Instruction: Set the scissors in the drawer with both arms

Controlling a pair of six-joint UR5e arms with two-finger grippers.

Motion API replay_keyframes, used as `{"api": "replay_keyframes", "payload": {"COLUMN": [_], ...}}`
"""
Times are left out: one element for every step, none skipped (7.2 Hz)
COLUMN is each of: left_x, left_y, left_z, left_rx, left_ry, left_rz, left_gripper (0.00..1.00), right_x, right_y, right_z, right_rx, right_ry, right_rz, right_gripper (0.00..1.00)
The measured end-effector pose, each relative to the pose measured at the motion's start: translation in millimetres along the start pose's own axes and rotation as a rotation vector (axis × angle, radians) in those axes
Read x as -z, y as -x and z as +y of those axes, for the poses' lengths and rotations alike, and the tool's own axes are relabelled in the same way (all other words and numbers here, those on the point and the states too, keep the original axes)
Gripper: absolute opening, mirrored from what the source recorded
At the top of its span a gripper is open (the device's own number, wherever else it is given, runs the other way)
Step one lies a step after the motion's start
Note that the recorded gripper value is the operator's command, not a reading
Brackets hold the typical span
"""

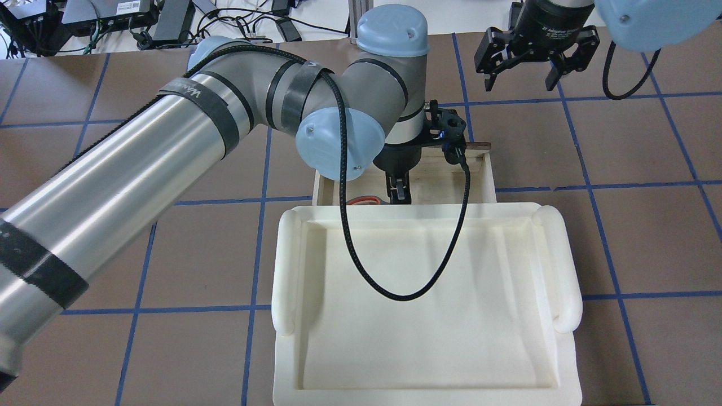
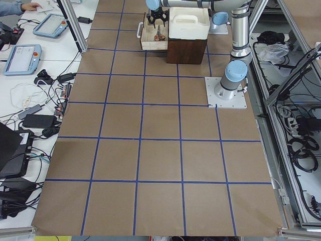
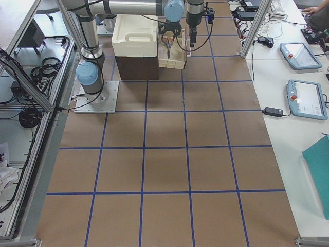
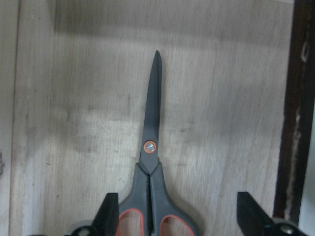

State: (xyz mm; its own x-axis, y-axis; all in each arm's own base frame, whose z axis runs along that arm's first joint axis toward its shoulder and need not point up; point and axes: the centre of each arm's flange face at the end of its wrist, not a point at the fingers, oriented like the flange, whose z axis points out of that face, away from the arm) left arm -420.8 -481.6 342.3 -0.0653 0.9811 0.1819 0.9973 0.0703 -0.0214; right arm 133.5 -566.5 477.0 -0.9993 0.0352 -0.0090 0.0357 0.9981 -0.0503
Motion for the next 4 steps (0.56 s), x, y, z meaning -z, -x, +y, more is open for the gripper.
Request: {"api": "replay_keyframes", "payload": {"left_x": [1.5, 7.1, 19.5, 39.2], "left_y": [-0.8, -2.8, -4.1, 2.9], "left_z": [0.1, 1.0, 4.3, 15.1], "left_rx": [0.001, 0.001, 0.004, 0.029], "left_ry": [-0.002, -0.007, -0.022, -0.056], "left_rz": [-0.002, -0.011, -0.032, -0.079], "left_gripper": [0.98, 0.98, 0.98, 0.98], "right_x": [-0.3, -0.4, -0.4, -0.4], "right_y": [0.0, 0.0, -0.1, 0.0], "right_z": [0.3, 0.4, 0.4, 0.3], "right_rx": [-0.001, -0.002, -0.002, -0.001], "right_ry": [0.002, 0.004, 0.004, 0.003], "right_rz": [0.0, 0.0, 0.0, -0.001], "right_gripper": [1.0, 1.0, 1.0, 1.0]}}
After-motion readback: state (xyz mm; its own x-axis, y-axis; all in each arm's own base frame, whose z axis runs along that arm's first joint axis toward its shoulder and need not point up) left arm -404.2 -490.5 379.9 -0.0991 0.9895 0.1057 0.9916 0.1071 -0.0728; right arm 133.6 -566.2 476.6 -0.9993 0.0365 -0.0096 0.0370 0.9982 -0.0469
